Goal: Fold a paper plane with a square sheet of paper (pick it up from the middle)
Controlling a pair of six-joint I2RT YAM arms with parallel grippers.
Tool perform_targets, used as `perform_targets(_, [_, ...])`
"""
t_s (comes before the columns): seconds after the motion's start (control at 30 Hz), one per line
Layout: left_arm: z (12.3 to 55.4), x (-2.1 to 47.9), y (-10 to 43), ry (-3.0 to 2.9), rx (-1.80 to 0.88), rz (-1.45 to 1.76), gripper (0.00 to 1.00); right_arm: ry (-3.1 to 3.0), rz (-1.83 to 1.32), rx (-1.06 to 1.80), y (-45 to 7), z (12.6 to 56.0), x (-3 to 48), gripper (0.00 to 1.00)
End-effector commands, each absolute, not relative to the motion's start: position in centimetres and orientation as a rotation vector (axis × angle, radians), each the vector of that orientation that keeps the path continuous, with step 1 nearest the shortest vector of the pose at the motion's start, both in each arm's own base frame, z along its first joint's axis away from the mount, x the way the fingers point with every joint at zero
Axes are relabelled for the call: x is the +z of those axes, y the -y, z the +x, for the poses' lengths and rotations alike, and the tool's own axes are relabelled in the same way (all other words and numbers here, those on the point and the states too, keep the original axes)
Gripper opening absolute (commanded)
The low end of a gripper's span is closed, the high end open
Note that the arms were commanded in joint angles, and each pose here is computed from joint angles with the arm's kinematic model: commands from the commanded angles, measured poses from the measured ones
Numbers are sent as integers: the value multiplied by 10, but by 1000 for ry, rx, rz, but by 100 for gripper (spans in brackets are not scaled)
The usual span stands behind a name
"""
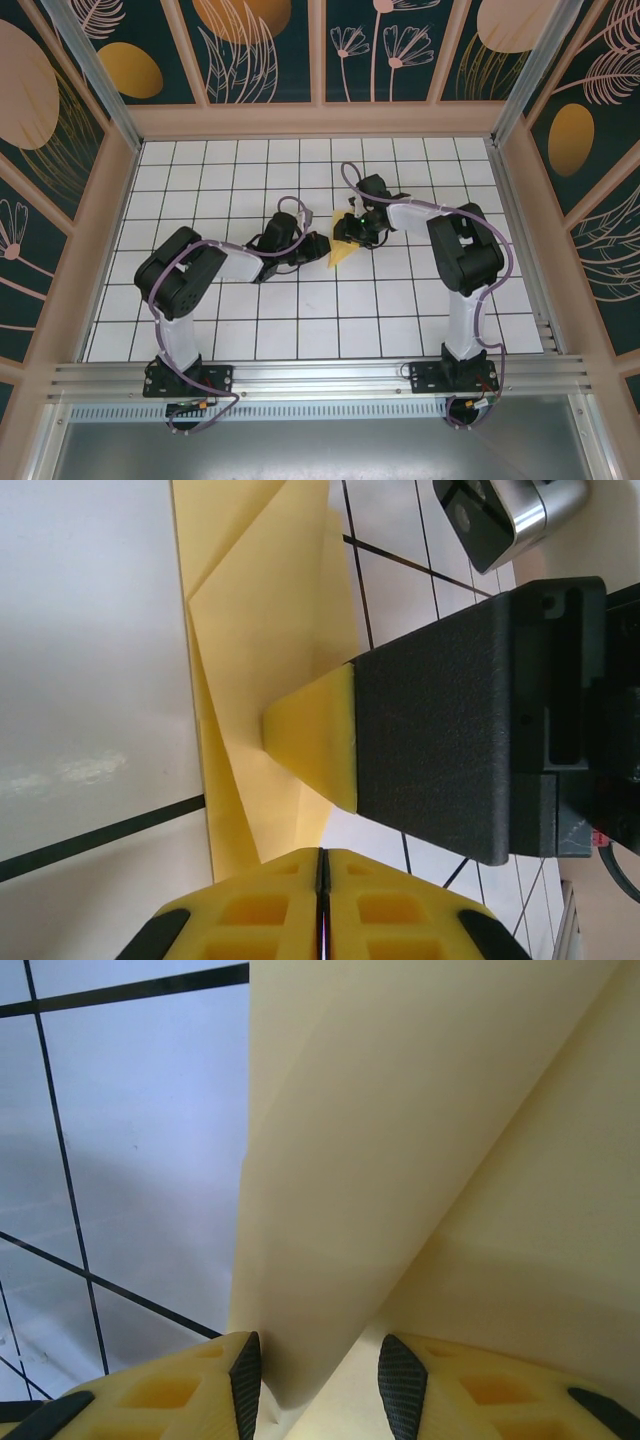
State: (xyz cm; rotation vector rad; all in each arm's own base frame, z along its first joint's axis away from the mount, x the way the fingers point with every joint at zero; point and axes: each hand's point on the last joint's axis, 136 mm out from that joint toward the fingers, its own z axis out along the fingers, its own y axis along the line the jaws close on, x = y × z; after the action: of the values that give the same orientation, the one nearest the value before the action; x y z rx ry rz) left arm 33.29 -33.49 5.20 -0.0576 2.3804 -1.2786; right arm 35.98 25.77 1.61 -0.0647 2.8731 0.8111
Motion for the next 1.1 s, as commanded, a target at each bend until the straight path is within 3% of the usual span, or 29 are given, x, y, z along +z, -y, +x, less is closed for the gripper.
perform_targets(0.0, [339,61,345,-2349,-1357,-45,11,-3131,48,434,-212,318,-67,44])
perform_targets(0.67, [338,25,345,-2477,-1287,-50,7,-3143,90,458,-215,316,-70,45])
perform_targets(1.07, [339,16,341,-2507,-1223,-49,5,-3089,127,634,-222,321,-53,46])
